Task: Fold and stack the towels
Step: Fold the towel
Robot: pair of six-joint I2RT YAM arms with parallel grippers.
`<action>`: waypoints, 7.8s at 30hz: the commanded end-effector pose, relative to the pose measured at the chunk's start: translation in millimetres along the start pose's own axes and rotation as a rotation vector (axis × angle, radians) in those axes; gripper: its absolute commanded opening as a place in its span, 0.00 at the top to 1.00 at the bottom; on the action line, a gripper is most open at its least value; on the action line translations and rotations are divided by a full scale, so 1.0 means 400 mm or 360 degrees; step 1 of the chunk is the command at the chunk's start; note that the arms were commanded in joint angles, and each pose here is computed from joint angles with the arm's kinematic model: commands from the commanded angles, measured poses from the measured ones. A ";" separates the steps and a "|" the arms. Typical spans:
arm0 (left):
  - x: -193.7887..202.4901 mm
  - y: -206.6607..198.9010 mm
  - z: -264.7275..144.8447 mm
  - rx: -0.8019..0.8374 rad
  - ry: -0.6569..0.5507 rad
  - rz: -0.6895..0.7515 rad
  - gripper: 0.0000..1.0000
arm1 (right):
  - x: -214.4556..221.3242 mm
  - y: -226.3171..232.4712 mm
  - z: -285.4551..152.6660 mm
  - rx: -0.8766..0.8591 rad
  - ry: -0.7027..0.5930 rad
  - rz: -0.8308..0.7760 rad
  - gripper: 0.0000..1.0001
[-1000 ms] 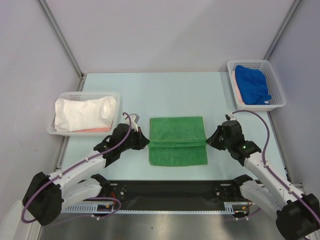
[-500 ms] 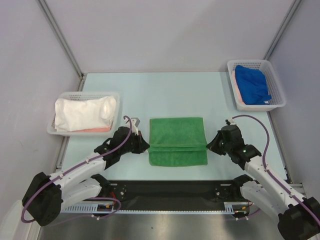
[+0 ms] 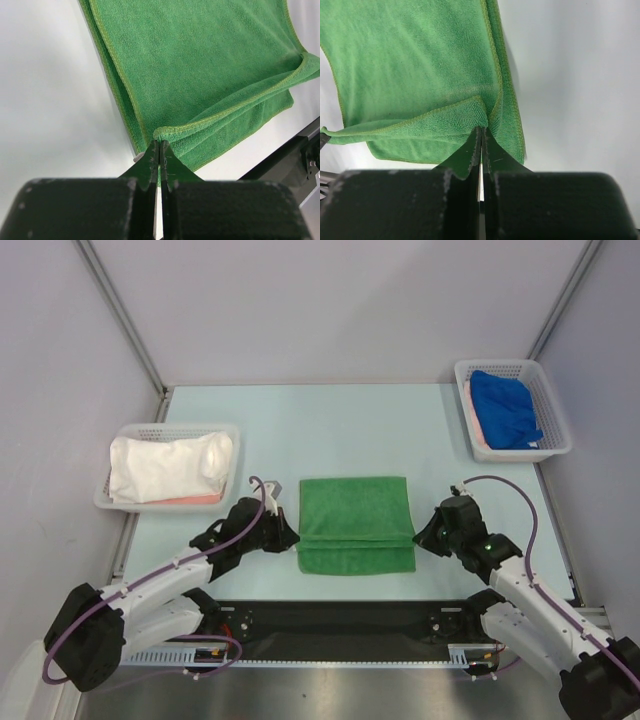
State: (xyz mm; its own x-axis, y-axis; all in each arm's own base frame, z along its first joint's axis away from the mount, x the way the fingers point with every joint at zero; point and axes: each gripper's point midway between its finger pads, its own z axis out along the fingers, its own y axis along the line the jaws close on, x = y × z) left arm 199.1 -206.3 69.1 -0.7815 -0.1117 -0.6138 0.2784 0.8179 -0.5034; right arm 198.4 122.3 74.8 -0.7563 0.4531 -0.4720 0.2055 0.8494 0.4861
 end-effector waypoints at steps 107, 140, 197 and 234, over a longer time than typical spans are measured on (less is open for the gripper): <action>0.004 -0.042 0.111 -0.0112 0.0306 0.0307 0.83 | 0.067 0.043 -0.023 0.0237 -0.0006 -0.0337 0.60; 0.083 -0.077 0.018 0.0190 0.0150 0.0296 0.85 | 0.110 0.027 -0.003 0.0218 0.0047 -0.0216 0.60; 0.004 -0.107 0.059 0.0117 0.0045 0.0289 0.50 | 0.107 0.052 -0.009 0.0173 -0.0001 0.0064 0.58; 0.030 -0.126 0.045 0.0224 0.0096 0.0295 0.80 | 0.165 0.007 0.019 0.0196 0.0084 0.0115 0.81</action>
State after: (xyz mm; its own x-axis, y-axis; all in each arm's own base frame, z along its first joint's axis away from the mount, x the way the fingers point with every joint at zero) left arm 184.0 -251.0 59.0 -0.7686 0.0851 -0.6340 0.4562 0.7677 -0.4500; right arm 148.8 154.9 35.2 -0.7867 0.4817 -0.3861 0.3265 0.8555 0.4020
